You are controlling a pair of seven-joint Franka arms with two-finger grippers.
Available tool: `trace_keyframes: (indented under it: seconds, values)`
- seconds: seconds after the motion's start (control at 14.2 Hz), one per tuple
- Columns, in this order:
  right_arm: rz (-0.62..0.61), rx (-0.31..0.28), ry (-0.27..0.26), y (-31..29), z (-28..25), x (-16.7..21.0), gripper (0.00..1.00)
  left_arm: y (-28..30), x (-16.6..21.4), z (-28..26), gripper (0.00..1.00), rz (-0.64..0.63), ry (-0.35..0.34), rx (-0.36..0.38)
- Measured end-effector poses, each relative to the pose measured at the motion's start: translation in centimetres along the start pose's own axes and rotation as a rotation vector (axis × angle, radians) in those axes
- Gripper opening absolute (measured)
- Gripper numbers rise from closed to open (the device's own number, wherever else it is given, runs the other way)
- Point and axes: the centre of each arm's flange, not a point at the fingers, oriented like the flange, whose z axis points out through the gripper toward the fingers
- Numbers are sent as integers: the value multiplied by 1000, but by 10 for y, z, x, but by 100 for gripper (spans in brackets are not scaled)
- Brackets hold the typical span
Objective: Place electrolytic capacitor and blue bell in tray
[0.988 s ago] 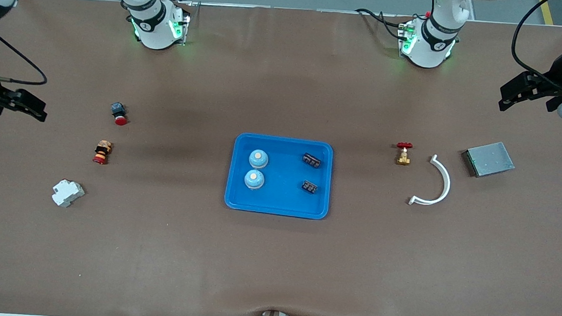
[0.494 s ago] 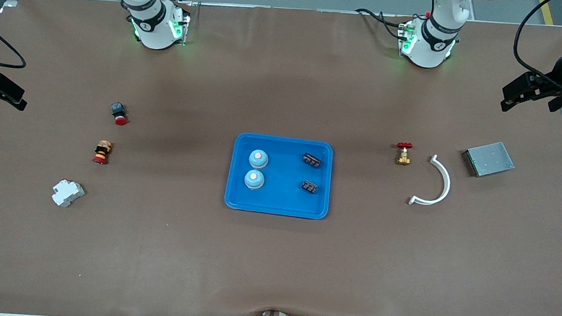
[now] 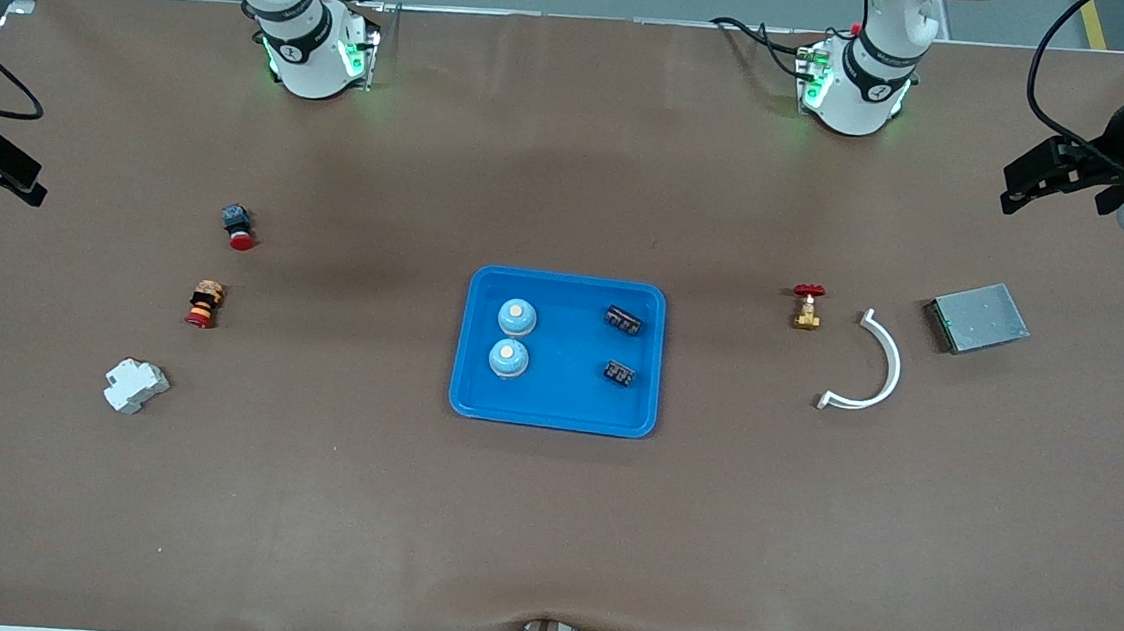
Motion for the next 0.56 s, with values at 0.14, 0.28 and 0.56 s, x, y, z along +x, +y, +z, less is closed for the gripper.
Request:
trace_keyframes:
  seconds: [0.14,0.28,0.56]
  values:
    - [0,0,4,0,-2,-1,100,-1,-2,-3,100,-2,2,0]
    - [0,1,6,0,-3,-1,100,-3,-3,-10,100,-4,17,-3]
    - [-1,2,45,-1,-21,0,100,-3,-4,-21,100,-5,38,-6]
